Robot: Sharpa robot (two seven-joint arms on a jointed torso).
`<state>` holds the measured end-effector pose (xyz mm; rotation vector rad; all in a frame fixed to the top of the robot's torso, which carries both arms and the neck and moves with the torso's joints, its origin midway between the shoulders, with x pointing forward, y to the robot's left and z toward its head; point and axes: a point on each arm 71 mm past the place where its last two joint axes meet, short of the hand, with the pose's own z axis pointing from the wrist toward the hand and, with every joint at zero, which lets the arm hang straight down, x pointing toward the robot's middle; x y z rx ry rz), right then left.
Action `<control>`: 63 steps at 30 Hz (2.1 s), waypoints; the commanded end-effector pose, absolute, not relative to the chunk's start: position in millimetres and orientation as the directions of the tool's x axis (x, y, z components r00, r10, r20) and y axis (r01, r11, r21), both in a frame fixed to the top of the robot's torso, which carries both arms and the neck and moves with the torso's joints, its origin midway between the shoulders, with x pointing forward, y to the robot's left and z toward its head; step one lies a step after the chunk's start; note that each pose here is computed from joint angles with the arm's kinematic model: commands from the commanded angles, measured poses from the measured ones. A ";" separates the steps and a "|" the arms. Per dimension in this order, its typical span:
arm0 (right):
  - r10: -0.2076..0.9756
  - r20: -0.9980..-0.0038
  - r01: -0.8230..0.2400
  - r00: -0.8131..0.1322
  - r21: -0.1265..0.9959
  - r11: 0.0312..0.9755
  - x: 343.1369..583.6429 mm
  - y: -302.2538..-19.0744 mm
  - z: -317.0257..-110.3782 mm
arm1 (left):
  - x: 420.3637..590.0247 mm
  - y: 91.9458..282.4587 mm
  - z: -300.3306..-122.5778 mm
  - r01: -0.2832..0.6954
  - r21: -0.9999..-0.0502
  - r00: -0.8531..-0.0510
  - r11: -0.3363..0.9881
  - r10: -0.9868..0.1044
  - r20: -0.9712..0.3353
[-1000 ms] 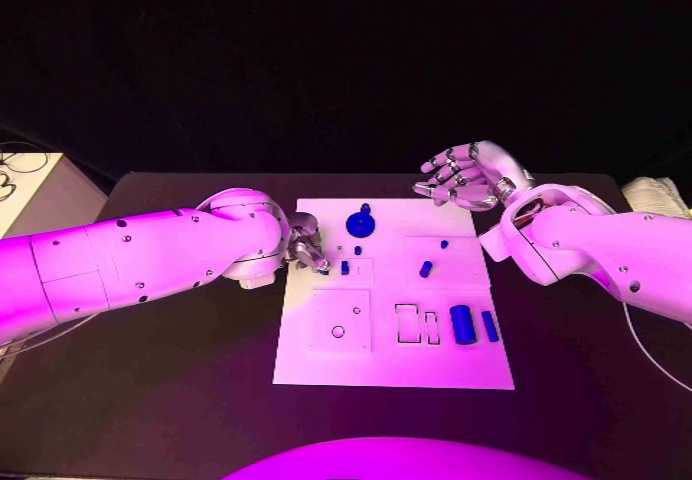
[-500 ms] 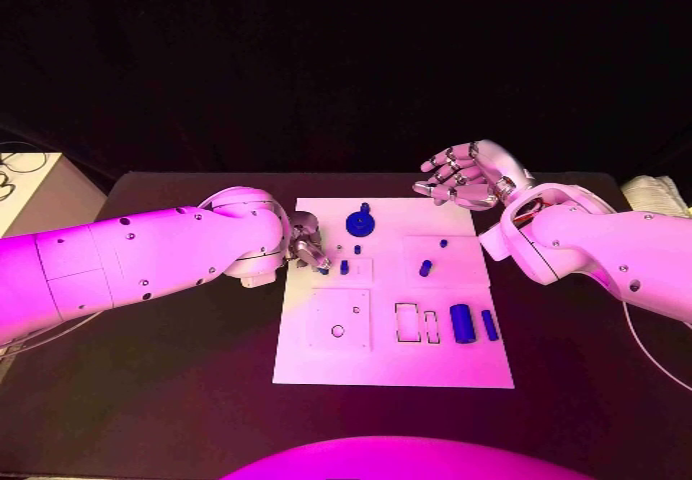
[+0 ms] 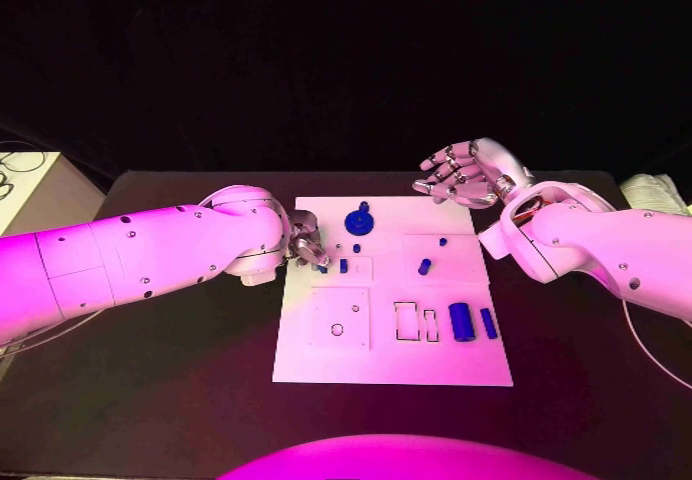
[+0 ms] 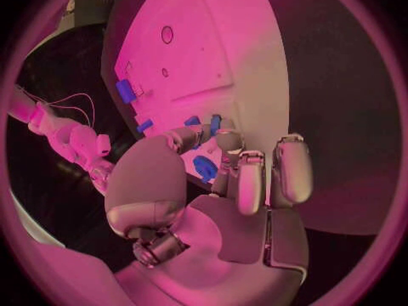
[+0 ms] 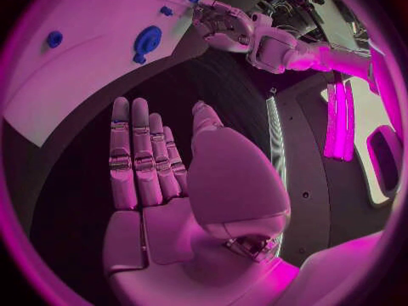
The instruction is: Assemble the parts on the task board
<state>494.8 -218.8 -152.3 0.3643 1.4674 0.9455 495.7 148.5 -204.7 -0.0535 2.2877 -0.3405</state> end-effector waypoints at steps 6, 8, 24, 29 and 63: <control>0.717 -0.675 -0.327 -0.172 0.726 0.605 493.9 -217.1 -152.3 | 489.9 144.7 -213.7 0.078 -0.264 -0.718 0.961 -0.129 -0.684; 0.717 -0.675 -0.327 -0.172 0.726 0.605 493.9 -217.2 -152.3 | 490.0 145.0 -213.8 0.077 -0.264 -0.718 0.962 -0.130 -0.684; 0.718 -0.675 -0.328 -0.168 0.725 0.605 494.0 -217.7 -152.1 | 491.5 147.4 -214.4 0.072 -0.257 -0.718 0.964 -0.128 -0.684; 0.719 -0.675 -0.328 -0.166 0.725 0.605 493.9 -218.0 -151.9 | 492.5 148.6 -214.5 0.069 -0.255 -0.715 0.965 -0.130 -0.687; 0.719 -0.672 -0.320 -0.175 0.730 0.604 494.5 -219.0 -152.9 | 498.8 164.2 -191.4 0.027 -0.337 -0.650 0.941 -0.240 -0.721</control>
